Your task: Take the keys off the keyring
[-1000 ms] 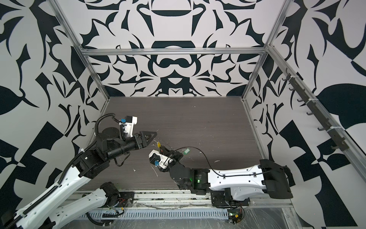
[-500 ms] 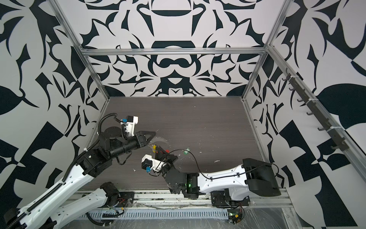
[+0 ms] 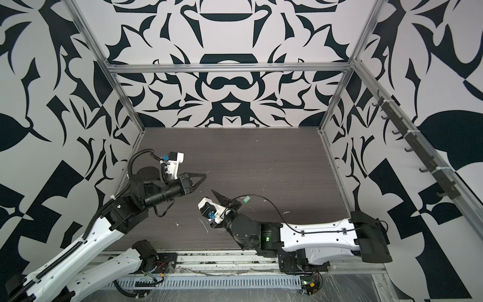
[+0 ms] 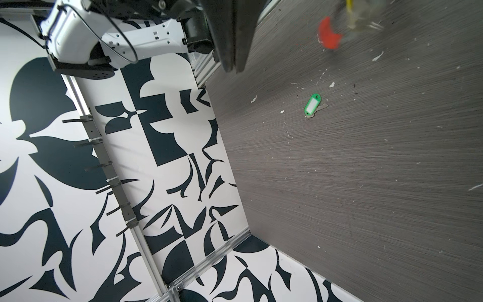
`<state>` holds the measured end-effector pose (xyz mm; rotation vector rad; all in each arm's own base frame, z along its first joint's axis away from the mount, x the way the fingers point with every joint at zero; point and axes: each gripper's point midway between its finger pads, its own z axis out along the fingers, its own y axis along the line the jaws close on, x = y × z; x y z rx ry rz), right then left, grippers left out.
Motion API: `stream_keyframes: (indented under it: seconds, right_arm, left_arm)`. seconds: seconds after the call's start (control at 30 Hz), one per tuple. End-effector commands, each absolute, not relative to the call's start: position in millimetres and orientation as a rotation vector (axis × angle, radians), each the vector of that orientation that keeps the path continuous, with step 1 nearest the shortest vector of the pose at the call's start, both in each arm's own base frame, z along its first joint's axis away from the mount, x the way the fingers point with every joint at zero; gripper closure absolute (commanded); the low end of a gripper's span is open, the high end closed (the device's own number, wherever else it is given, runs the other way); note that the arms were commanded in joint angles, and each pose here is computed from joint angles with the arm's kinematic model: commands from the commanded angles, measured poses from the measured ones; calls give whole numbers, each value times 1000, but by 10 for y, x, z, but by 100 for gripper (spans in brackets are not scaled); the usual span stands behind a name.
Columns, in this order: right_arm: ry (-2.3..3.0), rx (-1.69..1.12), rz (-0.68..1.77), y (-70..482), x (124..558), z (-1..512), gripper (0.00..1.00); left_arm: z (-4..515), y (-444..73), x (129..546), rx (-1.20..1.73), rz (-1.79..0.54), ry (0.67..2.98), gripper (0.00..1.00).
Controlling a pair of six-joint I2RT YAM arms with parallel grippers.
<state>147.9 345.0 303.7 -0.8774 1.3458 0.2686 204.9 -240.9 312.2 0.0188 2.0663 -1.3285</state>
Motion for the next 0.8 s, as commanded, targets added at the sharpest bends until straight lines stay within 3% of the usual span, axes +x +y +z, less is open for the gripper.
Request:
stream_keyframes:
  seconds: [0.0,0.17,0.27,0.4,0.53,0.63,0.77]
  right_arm:
    - [1398,-916,478,3414,1321,3011,63]
    - [1542,-859,610,3228,1422,2957,63]
    - [1655,-851,714,3191,1444,2857,58]
    - [1810,-856,844,3188,1396,2639,55]
    - [1949,-840,884,3143,1413,2347,52]
    - [2071,-812,893,3127,1478,2017,51]
    - [2244,-768,916,3204,1583,1528,51]
  left_arm:
    - [3148,-2469,2030,86,-1348,2041,100]
    - [3022,-2463,2091,74,-1300,2078,100]
    - [2886,-2326,2156,26,-1179,2114,70]
    - [2802,-2163,2188,-2,-1074,2108,38]
    - [2747,-1999,2178,-42,-1018,2072,20]
    - [2723,-1857,2163,-88,-985,2033,0]
    - [2743,-1729,2124,-114,-969,1984,1]
